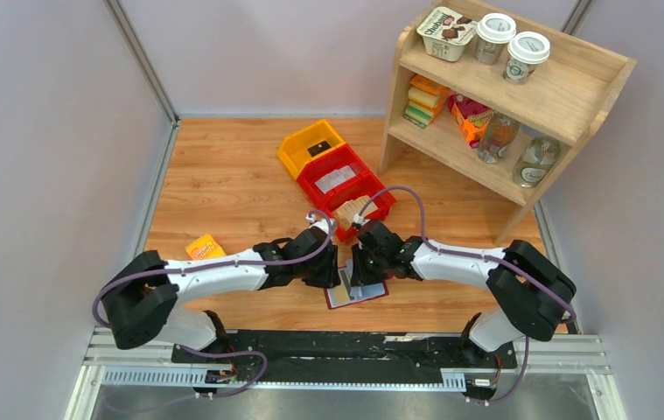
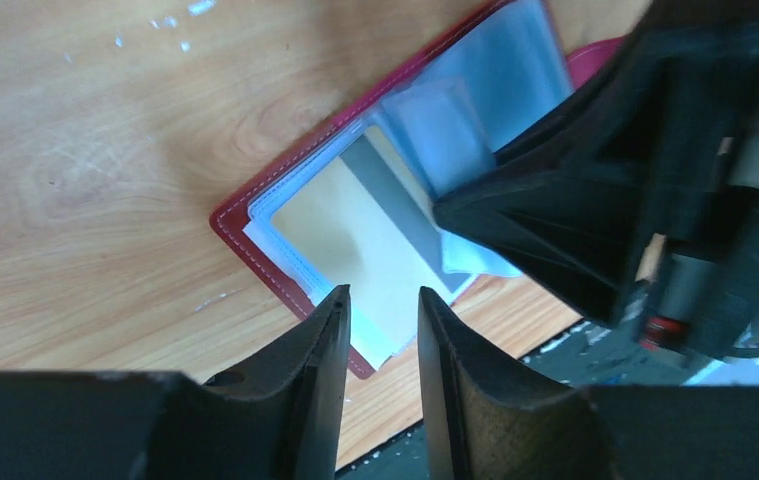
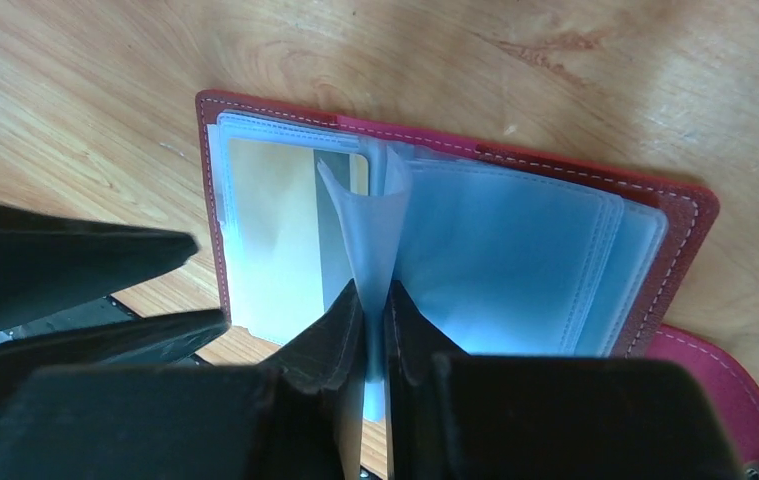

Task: Take the credit cards out of the card holder
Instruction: Remove the credit card from the card holder.

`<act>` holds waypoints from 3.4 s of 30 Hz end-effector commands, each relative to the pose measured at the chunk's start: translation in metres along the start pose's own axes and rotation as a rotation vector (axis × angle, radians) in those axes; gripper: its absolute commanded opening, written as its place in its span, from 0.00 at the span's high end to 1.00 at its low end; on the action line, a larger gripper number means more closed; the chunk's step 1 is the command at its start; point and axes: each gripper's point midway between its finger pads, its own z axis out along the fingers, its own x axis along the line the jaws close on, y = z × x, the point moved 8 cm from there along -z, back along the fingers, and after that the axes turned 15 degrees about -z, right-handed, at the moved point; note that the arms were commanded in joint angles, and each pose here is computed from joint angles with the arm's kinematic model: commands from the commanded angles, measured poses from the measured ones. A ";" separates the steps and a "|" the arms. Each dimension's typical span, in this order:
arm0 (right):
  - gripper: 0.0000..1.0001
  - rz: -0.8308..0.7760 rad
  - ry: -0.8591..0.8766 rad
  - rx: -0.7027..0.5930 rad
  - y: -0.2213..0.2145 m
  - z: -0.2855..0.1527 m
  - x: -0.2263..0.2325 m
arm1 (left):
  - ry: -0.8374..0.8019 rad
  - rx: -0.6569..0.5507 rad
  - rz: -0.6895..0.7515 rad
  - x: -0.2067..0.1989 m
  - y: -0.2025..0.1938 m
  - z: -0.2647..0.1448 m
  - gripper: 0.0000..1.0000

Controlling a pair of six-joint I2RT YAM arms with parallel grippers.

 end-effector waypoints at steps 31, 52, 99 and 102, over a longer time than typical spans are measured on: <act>0.58 -0.003 0.031 -0.431 0.026 -0.102 -0.011 | 0.148 0.083 -0.040 0.038 -0.032 0.026 0.69; 0.60 0.104 0.356 -0.149 0.008 0.000 0.000 | 0.139 0.032 -0.045 0.039 -0.028 0.020 0.75; 0.83 0.156 0.651 -0.219 0.011 -0.013 0.002 | 0.268 0.036 -0.006 0.051 -0.027 0.021 1.00; 0.83 0.153 0.660 -0.231 0.012 -0.017 -0.001 | 0.271 0.041 -0.006 0.051 -0.028 0.022 1.00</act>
